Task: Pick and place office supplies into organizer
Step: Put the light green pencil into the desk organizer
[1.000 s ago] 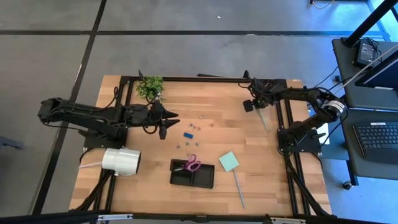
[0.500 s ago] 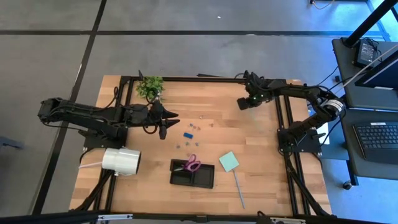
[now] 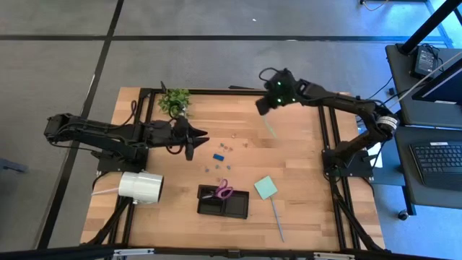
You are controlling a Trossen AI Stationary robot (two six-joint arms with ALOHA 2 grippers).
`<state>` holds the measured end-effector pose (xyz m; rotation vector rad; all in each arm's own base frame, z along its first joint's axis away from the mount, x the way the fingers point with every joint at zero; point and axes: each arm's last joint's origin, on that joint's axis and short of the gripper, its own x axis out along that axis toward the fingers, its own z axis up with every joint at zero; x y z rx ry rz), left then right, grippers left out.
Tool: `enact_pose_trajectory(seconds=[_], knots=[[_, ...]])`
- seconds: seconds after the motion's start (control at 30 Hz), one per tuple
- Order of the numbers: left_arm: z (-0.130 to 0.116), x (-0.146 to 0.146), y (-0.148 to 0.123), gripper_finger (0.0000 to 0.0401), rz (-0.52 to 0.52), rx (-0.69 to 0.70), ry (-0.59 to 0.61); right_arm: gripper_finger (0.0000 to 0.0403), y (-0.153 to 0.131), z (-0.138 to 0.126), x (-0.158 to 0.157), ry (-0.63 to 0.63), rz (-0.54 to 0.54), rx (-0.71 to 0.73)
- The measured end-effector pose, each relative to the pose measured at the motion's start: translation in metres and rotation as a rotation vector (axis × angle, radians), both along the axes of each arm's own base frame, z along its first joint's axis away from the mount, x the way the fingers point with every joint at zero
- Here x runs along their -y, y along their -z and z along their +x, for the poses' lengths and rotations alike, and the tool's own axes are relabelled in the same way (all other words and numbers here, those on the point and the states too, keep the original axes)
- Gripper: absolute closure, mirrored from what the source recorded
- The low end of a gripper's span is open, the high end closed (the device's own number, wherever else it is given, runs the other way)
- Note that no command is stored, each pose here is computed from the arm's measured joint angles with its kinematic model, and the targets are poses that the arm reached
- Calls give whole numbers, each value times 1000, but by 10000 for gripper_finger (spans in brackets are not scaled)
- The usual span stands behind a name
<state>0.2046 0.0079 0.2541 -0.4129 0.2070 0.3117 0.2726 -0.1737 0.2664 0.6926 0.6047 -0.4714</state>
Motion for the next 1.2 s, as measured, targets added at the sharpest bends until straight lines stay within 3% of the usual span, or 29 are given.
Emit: enact_pose_trajectory(seconds=[0.27, 0.43, 0.57, 0.77, 1.2], knots=[[2, -2, -10, 267, 13, 112, -70, 391, -90, 50, -47, -173, -316, 384], [3, -2, -21, 267, 69, 212, -68, 391, -118, 65, -84, -242, -440, 532], [3, -2, -28, 261, 157, 250, -57, 391, -124, 70, -107, -303, -465, 592], [3, -1, -30, 238, 151, 273, -31, 391, -125, 74, -131, -284, -535, 582], [25, 1, -25, 214, 144, 368, 46, 391, -119, 90, -150, -318, -536, 653]])
